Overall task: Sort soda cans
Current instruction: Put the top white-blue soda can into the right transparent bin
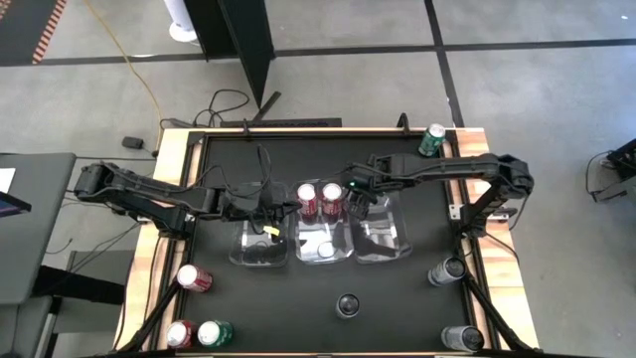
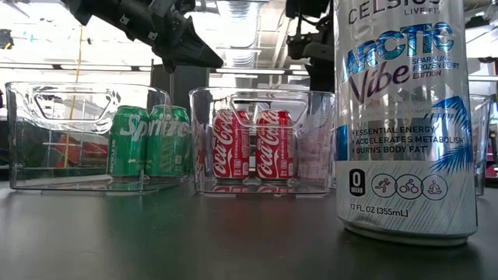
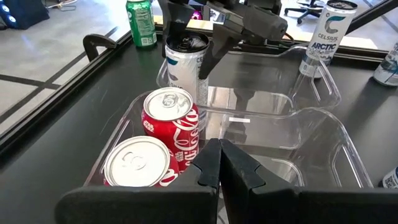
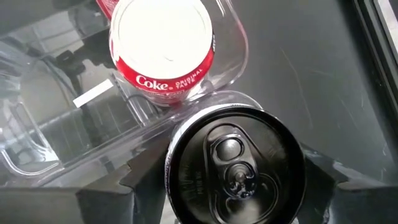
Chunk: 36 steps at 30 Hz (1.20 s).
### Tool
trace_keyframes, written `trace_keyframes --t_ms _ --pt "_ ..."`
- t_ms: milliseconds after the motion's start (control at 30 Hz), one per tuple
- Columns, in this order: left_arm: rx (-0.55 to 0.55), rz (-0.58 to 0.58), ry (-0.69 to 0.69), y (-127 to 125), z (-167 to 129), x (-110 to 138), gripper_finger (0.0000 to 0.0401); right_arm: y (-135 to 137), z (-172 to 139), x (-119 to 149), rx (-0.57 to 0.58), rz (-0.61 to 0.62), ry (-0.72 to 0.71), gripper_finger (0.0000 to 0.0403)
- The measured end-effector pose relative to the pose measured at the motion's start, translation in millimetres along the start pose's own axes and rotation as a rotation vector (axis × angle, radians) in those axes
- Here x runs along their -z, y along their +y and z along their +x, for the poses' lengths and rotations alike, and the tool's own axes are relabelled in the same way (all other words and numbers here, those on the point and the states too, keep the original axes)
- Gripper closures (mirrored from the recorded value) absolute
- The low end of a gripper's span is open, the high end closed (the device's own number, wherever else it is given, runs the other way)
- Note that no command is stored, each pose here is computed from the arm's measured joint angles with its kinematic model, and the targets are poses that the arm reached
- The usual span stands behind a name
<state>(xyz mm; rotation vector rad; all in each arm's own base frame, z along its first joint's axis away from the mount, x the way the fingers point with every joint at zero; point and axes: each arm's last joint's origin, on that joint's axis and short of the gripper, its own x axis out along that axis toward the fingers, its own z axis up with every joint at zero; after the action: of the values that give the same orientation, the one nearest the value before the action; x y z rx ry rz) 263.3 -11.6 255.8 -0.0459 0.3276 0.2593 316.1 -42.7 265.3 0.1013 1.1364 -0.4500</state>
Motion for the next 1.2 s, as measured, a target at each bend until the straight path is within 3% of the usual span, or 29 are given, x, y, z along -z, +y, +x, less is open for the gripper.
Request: trace_keyframes --t_ms 300,733,1033,1200 --pt "0.000 0.000 -0.001 0.0 0.0 -0.1 0.0401 -0.3 -1.1 -1.6 -0.001 0.010 -0.016 0.0060" --pt "0.001 0.000 -0.001 0.0 -0.1 -0.2 0.0401 0.3 -5.0 -0.7 0.000 -0.002 -0.022 0.0070" --pt "0.001 0.001 0.002 0.0 -0.2 0.1 0.0401 -0.3 -53.2 -14.0 0.013 -0.028 -0.139 0.0044" --pt "-0.001 0.004 0.014 0.2 -0.2 1.4 0.0401 5.4 -89.8 -5.8 -0.025 -0.064 -0.194 0.0043"
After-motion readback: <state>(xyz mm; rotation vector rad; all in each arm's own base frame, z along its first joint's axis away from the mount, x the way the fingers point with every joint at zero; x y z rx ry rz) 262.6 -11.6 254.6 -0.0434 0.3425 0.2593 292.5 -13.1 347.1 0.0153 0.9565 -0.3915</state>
